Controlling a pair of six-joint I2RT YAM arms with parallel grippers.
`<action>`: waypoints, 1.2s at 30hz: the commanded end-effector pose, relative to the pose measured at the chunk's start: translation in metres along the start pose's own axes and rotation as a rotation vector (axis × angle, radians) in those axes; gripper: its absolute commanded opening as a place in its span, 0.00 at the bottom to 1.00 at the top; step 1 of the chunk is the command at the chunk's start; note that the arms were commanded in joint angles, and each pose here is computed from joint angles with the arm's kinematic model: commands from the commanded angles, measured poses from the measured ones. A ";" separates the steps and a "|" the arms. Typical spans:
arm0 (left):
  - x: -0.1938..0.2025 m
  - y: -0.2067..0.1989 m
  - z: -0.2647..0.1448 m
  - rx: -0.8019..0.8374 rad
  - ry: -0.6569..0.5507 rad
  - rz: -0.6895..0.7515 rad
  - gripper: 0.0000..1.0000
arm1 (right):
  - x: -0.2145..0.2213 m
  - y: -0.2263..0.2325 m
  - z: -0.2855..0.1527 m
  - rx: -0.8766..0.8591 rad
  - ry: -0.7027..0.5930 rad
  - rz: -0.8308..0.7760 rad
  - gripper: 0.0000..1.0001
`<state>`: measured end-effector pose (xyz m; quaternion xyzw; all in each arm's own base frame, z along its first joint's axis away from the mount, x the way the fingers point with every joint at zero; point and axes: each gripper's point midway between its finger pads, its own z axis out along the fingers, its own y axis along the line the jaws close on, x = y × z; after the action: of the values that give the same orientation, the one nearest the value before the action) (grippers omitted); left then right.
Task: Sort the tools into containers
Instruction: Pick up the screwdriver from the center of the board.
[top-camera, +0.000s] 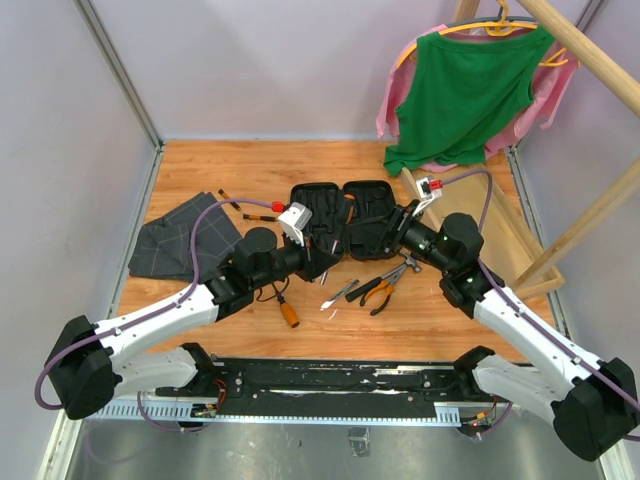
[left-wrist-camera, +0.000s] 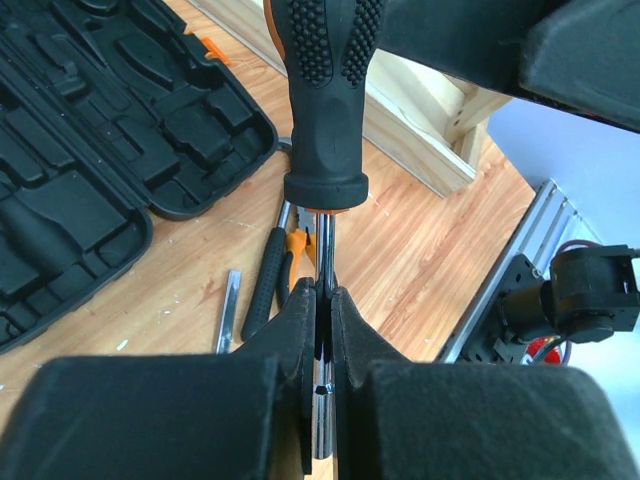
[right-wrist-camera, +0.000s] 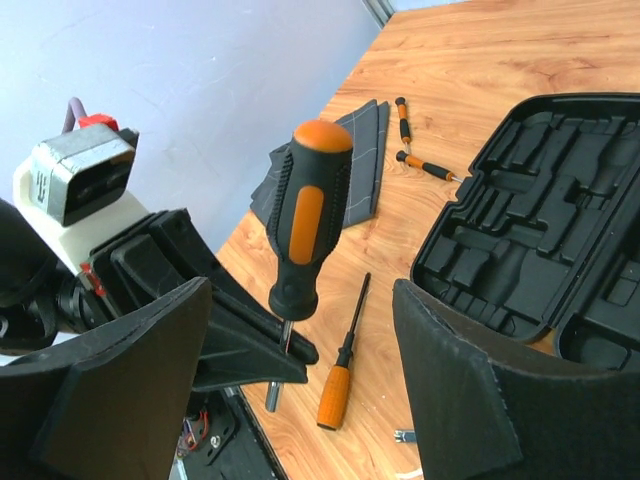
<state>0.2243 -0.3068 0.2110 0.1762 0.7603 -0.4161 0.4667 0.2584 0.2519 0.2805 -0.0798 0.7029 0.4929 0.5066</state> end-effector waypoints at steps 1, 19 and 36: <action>-0.011 -0.015 -0.004 0.063 -0.040 0.007 0.01 | -0.006 0.016 0.009 -0.064 -0.029 0.016 0.73; -0.008 -0.022 -0.003 0.106 -0.030 0.007 0.01 | -0.007 0.017 0.031 -0.056 -0.033 0.057 0.55; -0.009 -0.023 -0.001 0.113 -0.033 0.009 0.00 | -0.013 0.010 0.027 -0.007 -0.066 0.053 0.46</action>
<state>0.2139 -0.3121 0.2099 0.1929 0.7545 -0.4373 0.4497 0.2762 0.2737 0.2745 -0.0464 0.7052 0.5061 0.4943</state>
